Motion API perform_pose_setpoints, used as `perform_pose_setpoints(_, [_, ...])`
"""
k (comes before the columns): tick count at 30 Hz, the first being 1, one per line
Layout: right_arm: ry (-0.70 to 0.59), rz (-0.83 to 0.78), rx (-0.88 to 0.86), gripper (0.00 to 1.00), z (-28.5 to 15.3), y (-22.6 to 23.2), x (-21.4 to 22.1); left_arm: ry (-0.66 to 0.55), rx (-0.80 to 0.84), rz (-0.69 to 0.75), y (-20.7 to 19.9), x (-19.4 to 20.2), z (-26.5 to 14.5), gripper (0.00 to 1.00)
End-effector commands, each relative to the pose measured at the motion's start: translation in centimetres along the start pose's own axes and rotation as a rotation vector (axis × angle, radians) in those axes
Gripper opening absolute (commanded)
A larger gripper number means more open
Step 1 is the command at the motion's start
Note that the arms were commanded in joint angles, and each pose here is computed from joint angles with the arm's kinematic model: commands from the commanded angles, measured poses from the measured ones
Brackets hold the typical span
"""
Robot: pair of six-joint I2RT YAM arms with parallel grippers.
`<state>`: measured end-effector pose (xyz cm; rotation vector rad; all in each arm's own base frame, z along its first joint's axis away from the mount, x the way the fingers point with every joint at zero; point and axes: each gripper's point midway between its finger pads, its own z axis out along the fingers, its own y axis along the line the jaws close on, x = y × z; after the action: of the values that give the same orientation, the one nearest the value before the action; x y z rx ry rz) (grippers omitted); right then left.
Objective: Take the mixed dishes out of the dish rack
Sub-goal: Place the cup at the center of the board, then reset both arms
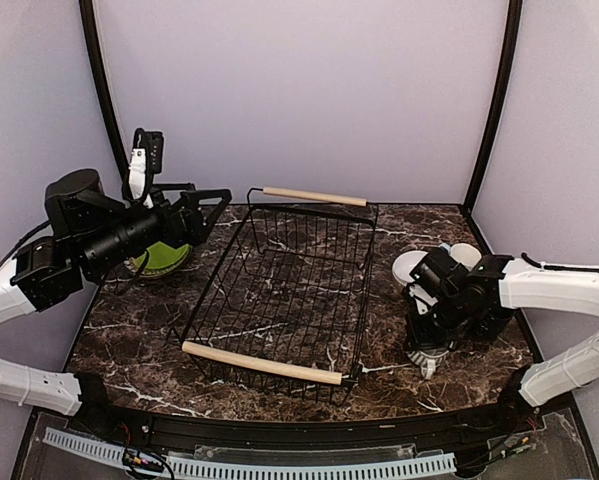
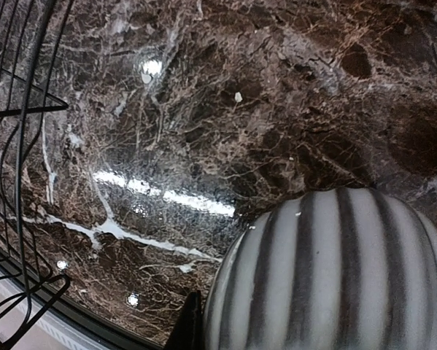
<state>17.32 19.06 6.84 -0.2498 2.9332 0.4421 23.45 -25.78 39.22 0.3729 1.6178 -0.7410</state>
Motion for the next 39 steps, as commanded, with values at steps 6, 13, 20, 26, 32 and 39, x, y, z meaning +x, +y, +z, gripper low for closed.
perform_pose_setpoints(6, [-0.055,-0.017,0.019,0.19,0.7,0.4,-1.0,-0.048,-0.089,0.012,2.1,-0.8,-1.8,0.99])
perform_pose_setpoints(13, [-0.31,-0.071,0.012,0.68,-6.8,1.7,-5.2,-0.067,-0.145,0.033,3.2,-1.7,-3.5,0.99])
perform_pose_setpoints(20, [-0.733,-0.182,-0.013,0.98,-20.0,3.1,-9.6,-0.177,-0.199,0.038,4.5,-4.9,-6.9,0.99])
perform_pose_setpoints(26, [-1.027,-0.3,-0.11,0.99,-30.5,5.6,-10.8,-0.283,-0.232,0.029,5.3,-8.3,-10.6,0.99])
perform_pose_setpoints(32, [-1.277,-0.422,-0.254,0.99,-39.2,8.0,-9.5,-0.352,-0.26,0.01,6.2,-10.1,-13.5,0.99])
perform_pose_setpoints(39, [-1.445,-0.482,-0.335,0.99,-44.3,8.7,-7.9,-0.389,-0.275,0.0,6.7,-11.3,-15.3,0.99])
